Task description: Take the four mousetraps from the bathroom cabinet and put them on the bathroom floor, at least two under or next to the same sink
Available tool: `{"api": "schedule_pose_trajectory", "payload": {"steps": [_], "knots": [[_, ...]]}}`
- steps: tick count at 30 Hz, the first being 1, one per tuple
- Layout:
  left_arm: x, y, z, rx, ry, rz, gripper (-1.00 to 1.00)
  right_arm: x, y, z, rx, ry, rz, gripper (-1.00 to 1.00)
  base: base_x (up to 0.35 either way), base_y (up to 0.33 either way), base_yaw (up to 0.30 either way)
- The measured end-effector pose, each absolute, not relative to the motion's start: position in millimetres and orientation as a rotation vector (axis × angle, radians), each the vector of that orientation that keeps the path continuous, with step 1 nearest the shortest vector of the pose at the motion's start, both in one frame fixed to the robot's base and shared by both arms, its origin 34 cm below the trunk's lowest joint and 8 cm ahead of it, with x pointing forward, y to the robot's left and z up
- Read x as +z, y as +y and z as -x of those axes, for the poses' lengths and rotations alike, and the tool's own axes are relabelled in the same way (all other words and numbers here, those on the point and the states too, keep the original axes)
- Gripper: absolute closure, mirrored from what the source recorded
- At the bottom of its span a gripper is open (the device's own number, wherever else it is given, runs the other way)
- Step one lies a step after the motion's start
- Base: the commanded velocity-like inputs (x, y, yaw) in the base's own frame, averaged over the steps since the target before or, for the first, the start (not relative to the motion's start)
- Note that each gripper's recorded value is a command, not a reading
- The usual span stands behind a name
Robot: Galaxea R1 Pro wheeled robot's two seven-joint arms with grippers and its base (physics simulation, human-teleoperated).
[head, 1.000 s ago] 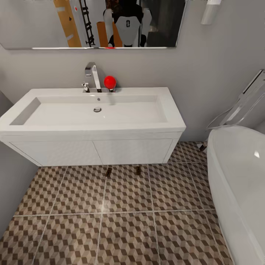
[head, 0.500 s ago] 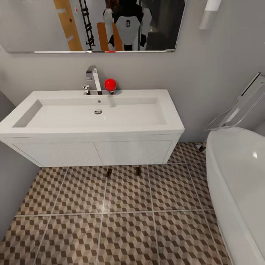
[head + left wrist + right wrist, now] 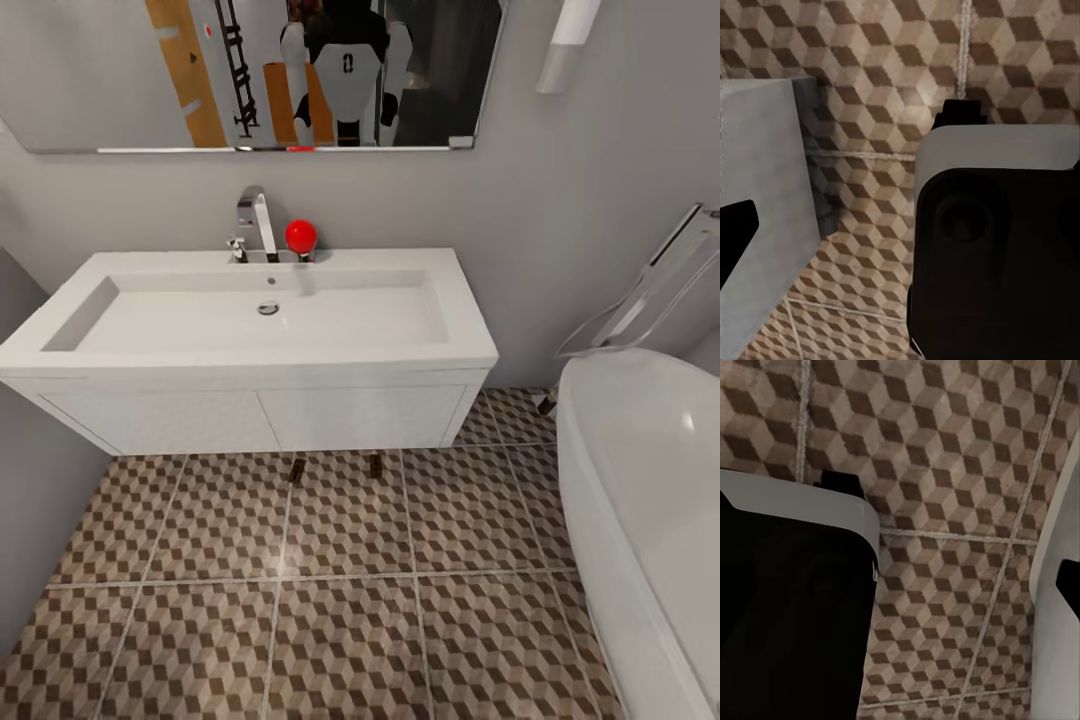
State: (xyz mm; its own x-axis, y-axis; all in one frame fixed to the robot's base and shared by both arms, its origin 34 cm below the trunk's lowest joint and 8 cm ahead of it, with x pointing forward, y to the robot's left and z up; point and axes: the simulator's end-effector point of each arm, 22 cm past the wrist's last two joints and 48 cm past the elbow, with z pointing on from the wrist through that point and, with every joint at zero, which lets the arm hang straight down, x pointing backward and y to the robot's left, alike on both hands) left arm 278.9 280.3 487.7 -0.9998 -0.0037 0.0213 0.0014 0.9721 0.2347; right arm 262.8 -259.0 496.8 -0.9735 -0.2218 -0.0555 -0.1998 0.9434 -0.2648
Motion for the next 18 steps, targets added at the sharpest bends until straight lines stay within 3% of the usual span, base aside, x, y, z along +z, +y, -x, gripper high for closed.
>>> {"api": "schedule_pose_trajectory", "payload": {"steps": [18], "knots": [[504, 279, -276, -0.365, -3.098, -0.002, -1.00, 513, -259, -260, -0.397, 3.014, 0.328, -1.00, 0.000, 0.000, 0.000]]}}
